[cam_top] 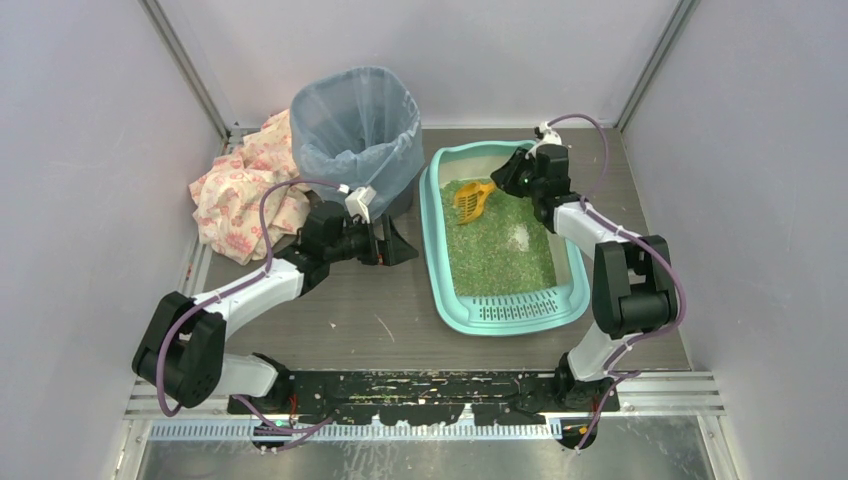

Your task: Clean the litter box

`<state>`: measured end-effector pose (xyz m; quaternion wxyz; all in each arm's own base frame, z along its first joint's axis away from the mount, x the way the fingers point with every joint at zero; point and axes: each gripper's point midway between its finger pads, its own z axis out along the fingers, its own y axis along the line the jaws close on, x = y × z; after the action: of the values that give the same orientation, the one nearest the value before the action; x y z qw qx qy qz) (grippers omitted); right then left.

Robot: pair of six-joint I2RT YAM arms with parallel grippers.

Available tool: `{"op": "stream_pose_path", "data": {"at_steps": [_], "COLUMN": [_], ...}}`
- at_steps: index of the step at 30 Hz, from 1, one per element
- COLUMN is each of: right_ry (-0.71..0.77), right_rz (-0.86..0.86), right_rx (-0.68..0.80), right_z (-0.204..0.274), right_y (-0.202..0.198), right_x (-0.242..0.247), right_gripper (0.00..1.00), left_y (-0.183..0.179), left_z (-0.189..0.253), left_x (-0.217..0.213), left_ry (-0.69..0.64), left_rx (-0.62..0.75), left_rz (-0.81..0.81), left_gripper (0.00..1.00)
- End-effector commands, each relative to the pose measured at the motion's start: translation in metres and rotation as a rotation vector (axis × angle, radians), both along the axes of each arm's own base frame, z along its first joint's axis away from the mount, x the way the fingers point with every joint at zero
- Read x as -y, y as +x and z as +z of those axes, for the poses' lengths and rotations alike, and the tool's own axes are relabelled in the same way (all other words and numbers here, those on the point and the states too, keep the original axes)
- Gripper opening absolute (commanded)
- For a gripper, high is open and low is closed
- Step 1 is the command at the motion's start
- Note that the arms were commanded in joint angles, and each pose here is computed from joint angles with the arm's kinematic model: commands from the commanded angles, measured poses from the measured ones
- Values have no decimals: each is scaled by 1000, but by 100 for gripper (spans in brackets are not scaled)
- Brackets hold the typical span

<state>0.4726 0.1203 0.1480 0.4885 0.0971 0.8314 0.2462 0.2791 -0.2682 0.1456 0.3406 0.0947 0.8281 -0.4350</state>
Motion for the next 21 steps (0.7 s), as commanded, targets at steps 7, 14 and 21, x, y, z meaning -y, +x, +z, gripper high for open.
{"op": "stream_pose_path", "data": {"at_steps": [7, 14, 21], "right_ry": [36, 318, 470], "right_rz": [138, 253, 288], "right_rx": [13, 77, 123], "right_z": [-9, 17, 48], "right_y": [4, -3, -12], "right_x": [-52, -81, -79], "right_gripper": [1, 1, 1], "left_y": [8, 7, 6], "left_z": [19, 21, 24], "left_x": [6, 6, 6], "left_ry": [-28, -30, -34], "left_rx": [66, 68, 74], "left_rz": [-14, -14, -15], "left_gripper": [94, 94, 94]}}
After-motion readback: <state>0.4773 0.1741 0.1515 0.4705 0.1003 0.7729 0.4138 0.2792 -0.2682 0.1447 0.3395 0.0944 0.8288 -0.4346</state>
